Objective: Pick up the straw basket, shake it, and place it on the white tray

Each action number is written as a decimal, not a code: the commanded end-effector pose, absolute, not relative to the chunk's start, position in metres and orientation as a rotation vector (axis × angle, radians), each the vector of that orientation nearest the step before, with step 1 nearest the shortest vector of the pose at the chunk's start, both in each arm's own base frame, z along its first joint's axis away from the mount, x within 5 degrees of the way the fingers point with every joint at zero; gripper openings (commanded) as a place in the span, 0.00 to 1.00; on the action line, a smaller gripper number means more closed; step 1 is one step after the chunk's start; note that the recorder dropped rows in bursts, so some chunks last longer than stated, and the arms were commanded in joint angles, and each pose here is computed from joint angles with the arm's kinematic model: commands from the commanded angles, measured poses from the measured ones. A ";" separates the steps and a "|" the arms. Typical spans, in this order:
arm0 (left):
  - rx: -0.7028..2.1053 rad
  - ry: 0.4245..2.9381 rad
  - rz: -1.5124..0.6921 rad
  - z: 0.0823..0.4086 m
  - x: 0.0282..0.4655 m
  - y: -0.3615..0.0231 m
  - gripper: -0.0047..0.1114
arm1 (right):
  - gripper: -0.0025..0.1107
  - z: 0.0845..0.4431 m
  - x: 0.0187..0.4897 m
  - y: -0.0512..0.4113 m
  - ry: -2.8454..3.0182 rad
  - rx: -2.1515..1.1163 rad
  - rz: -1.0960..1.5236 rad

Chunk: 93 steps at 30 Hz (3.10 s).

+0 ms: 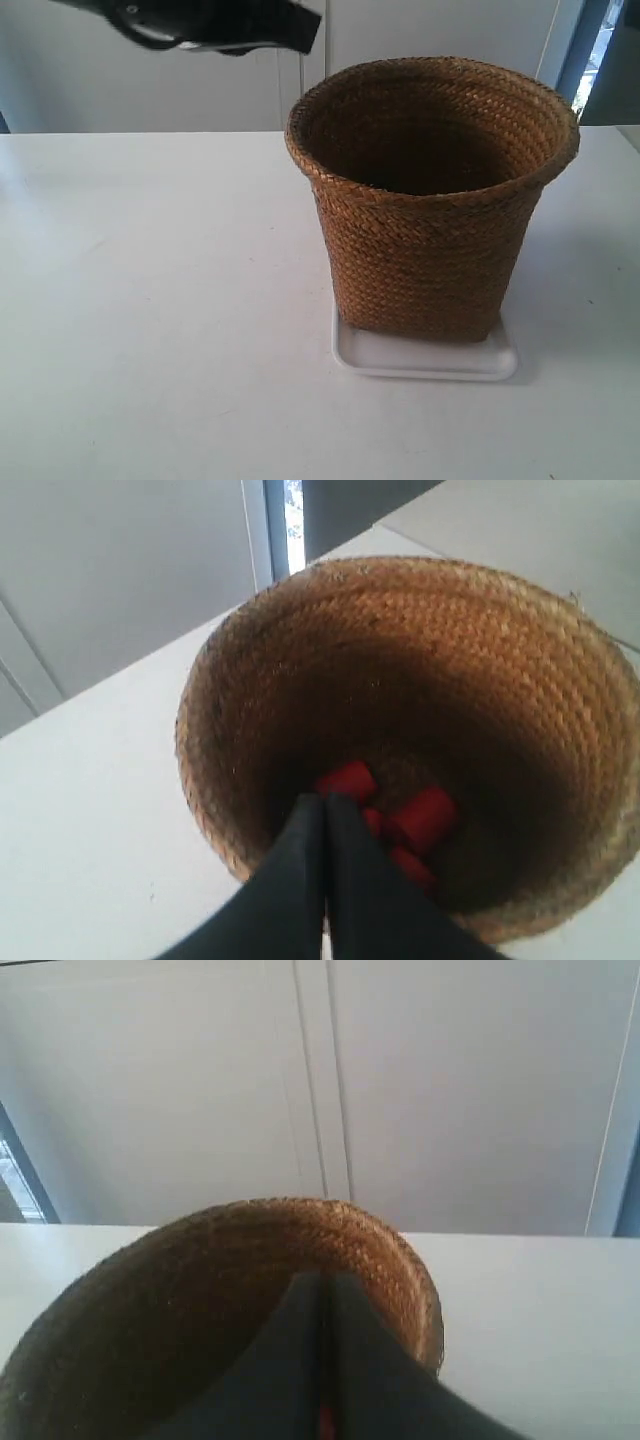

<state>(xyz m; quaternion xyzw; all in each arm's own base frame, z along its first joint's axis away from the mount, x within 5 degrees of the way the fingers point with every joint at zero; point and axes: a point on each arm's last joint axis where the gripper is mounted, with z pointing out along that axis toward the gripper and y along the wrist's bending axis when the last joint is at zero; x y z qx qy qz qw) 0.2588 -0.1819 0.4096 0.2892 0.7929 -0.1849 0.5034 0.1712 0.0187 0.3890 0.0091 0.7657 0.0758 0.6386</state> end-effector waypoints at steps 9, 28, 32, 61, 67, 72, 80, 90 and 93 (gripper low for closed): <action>0.597 1.901 -0.457 0.326 0.147 -0.104 0.04 | 0.02 0.327 0.078 0.011 1.641 0.056 0.264; 0.549 1.913 -0.515 0.315 0.109 -0.081 0.04 | 0.02 0.313 0.068 0.011 1.720 0.080 0.293; 0.549 1.913 -0.515 0.315 0.109 -0.081 0.04 | 0.02 0.313 0.068 0.011 1.723 0.079 0.293; 0.254 1.681 -0.153 0.281 0.027 -0.013 0.04 | 0.02 0.313 0.068 0.011 1.722 0.094 0.305; 0.271 1.642 -0.119 0.272 0.028 -0.012 0.04 | 0.02 0.313 0.068 0.011 1.722 0.094 0.305; 0.247 1.559 -0.091 0.264 0.037 -0.011 0.04 | 0.02 0.313 0.068 0.011 1.722 0.094 0.305; 0.382 1.649 0.022 0.225 0.047 -0.012 0.04 | 0.02 0.313 0.068 0.011 1.722 0.094 0.305; 0.212 1.859 -0.167 0.178 0.051 -0.015 0.04 | 0.02 0.313 0.068 0.011 1.722 0.094 0.305; 0.102 1.907 -0.260 0.172 0.050 -0.015 0.04 | 0.02 0.313 0.068 0.011 1.722 0.094 0.305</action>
